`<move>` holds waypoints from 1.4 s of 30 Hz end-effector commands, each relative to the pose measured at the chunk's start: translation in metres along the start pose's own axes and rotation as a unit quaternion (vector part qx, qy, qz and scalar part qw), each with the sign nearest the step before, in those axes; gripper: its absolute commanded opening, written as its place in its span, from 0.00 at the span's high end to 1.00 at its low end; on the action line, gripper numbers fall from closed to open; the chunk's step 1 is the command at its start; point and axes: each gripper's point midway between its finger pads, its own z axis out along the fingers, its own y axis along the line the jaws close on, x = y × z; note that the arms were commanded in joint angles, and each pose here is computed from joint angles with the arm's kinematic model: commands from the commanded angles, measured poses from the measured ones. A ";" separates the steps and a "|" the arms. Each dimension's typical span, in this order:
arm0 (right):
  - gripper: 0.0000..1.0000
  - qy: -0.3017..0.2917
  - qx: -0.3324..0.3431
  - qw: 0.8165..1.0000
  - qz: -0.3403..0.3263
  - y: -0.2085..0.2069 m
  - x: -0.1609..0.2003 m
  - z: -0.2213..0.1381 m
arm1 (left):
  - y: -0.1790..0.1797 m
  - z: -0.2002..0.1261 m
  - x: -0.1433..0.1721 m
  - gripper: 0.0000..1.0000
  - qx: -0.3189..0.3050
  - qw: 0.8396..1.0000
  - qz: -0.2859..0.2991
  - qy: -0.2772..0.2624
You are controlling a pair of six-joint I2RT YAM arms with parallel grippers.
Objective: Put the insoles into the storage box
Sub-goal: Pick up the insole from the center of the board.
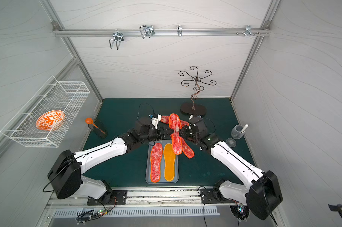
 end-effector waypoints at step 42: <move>0.82 0.039 -0.049 0.998 -0.023 0.003 0.018 -0.007 | -0.025 -0.010 0.012 1.00 0.030 0.995 0.073 0.068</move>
